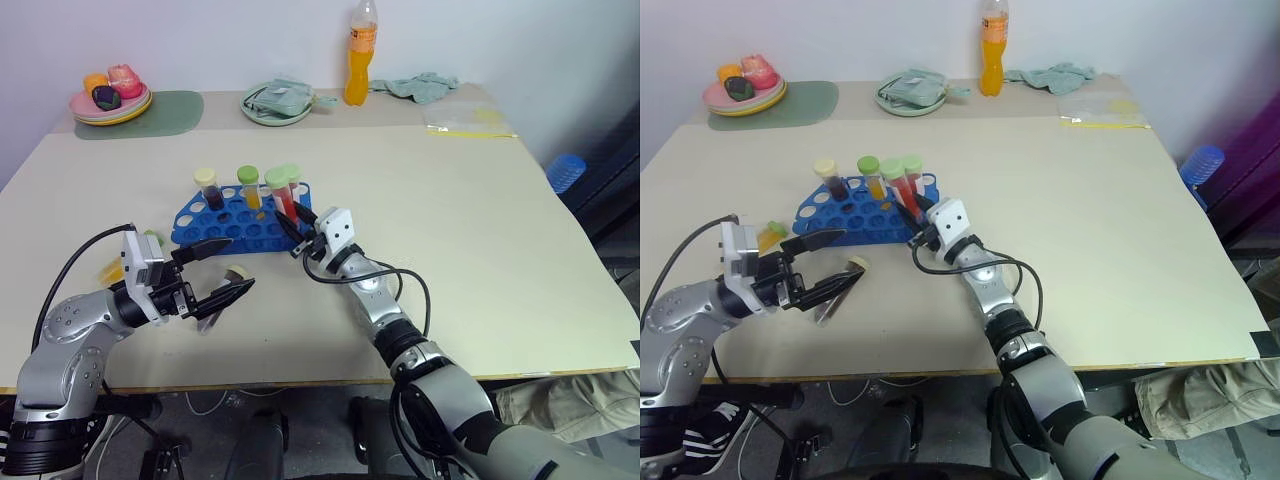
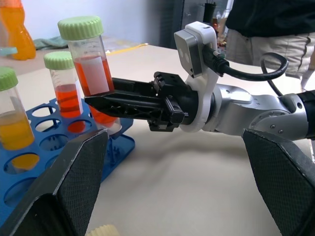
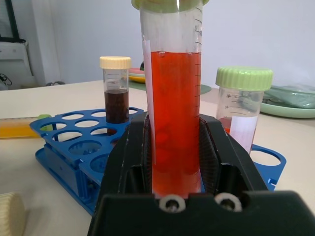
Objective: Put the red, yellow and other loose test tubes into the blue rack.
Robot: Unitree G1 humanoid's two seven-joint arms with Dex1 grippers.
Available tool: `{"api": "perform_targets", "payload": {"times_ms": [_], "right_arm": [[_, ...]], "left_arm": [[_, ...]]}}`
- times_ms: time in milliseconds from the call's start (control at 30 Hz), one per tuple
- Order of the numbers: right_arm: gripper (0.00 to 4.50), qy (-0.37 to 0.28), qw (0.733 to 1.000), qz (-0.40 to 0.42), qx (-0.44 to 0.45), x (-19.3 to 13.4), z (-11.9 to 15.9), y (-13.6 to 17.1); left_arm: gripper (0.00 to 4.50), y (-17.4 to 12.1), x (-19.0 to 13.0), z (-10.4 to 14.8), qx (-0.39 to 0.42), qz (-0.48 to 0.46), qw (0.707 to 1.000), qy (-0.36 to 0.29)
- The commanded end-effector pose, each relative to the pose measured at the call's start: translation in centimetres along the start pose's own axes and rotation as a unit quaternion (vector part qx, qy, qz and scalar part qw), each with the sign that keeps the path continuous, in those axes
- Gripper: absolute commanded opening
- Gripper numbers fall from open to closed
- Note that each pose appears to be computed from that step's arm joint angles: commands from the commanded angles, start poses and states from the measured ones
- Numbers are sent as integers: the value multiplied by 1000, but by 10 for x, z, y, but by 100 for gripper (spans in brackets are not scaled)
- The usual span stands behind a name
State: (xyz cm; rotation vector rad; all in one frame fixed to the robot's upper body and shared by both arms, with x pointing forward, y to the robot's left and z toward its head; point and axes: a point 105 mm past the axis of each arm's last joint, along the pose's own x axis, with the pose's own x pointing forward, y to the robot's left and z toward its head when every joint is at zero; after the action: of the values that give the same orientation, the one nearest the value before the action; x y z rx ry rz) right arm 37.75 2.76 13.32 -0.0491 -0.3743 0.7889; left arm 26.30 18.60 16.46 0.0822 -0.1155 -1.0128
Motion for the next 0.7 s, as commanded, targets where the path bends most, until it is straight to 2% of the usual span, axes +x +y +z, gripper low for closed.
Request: {"api": "perform_targets", "payload": {"times_ms": [33, 700], "right_arm": [[85, -15, 1000, -11, -5, 5, 8, -2], [85, -3, 1000, 5, -11, -1, -1, -2]], "left_arm": [[450, -2, 1, 11, 20, -6, 1000, -10], [450, -5, 3, 14, 23, -12, 1000, -11]]}}
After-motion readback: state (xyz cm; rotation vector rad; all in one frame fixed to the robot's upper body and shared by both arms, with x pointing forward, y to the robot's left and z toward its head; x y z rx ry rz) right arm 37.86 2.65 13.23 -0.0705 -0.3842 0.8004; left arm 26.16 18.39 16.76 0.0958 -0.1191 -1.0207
